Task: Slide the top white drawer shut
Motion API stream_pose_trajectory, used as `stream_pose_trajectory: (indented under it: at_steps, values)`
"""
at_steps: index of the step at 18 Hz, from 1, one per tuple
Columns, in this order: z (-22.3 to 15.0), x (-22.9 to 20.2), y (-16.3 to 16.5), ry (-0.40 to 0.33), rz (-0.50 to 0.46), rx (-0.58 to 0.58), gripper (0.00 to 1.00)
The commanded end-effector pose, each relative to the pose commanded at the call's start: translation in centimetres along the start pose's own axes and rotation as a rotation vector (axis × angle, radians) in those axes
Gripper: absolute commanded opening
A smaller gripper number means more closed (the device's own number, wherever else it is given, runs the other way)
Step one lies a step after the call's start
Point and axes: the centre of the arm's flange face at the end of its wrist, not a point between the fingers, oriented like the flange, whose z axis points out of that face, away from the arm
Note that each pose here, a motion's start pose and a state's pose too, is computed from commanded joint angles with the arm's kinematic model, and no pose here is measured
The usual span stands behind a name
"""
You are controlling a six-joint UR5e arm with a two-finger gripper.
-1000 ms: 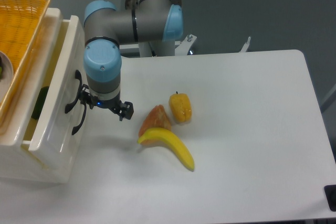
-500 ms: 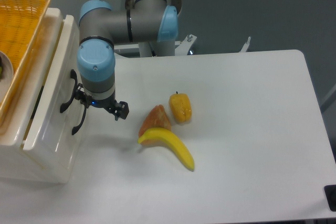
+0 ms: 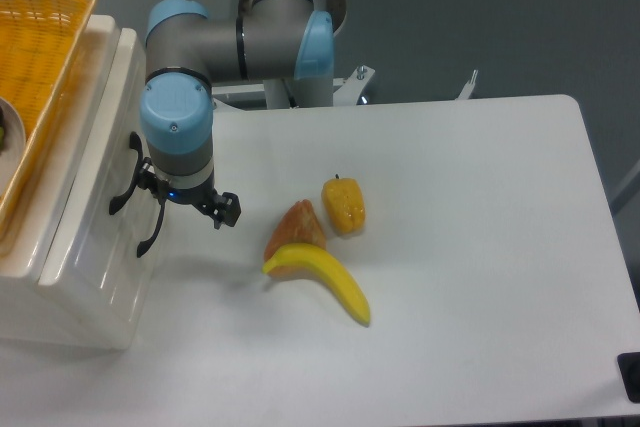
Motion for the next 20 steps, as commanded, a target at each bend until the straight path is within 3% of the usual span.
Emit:
stream_pose_trajectory:
  at_steps: [15,20]
  values:
    - [0.0,-0.3,0.0,-0.003,0.006,-0.001,1.00]
    - [-1.7,-4.1,0.7,-0.043,-0.007,0.014,1.00]
